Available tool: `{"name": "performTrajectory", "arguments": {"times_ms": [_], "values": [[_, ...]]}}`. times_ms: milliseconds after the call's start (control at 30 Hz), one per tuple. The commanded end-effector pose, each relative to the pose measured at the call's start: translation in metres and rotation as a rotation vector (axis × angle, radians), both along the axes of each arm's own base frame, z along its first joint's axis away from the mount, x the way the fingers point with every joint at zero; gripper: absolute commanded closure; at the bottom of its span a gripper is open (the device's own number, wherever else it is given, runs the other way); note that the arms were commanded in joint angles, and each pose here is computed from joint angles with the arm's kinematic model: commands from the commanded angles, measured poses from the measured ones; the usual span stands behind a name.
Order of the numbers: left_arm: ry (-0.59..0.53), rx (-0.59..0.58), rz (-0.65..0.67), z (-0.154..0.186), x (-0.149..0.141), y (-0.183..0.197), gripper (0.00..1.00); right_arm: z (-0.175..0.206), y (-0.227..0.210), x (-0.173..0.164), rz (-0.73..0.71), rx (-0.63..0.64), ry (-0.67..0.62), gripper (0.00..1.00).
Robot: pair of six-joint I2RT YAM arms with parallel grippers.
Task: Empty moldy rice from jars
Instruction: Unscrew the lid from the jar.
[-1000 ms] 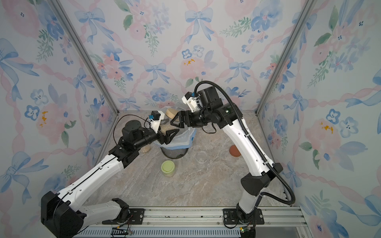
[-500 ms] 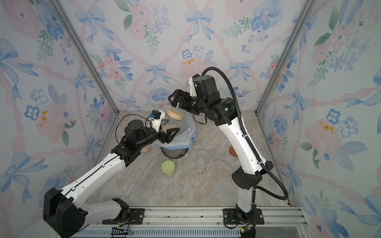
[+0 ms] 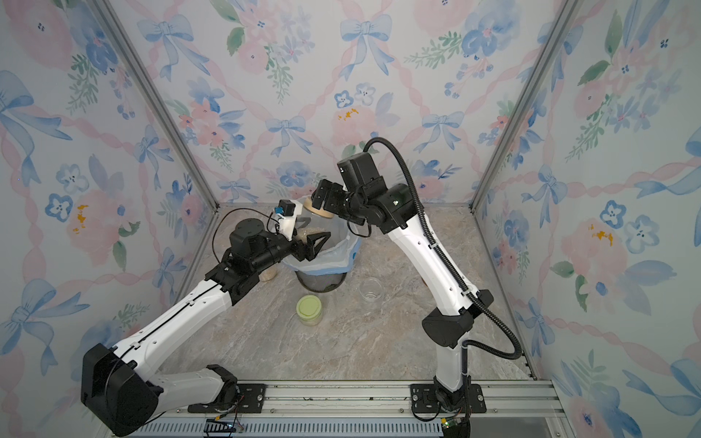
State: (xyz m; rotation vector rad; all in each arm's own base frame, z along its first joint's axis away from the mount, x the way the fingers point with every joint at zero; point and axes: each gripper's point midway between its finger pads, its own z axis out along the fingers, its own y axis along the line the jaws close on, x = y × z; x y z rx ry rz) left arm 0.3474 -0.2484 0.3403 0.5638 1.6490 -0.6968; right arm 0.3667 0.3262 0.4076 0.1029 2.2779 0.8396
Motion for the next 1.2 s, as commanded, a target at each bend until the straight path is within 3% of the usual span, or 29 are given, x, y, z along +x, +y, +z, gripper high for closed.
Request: {"name": "performTrajectory", "arguments": {"times_ms": [0,600,833,933,1167], "values": [[-0.132,-0.091,0.011,0.052,0.004,0.002,1.0,-0.002,0.013,-0.003,0.028,0.017,0.003,0.03],[-0.133,-0.089,0.009,0.052,0.006,0.005,1.0,-0.014,0.03,0.005,0.069,0.005,0.0,0.01],[-0.136,-0.096,-0.001,0.056,0.005,0.005,1.0,-0.015,0.035,0.003,0.108,0.008,-0.005,0.36],[-0.143,-0.105,-0.024,0.061,0.001,0.003,1.0,-0.012,0.04,0.001,0.146,0.019,-0.027,0.45],[-0.175,-0.142,-0.099,0.076,-0.019,0.0,1.0,0.007,0.044,-0.006,0.302,0.109,-0.171,0.55]]}}
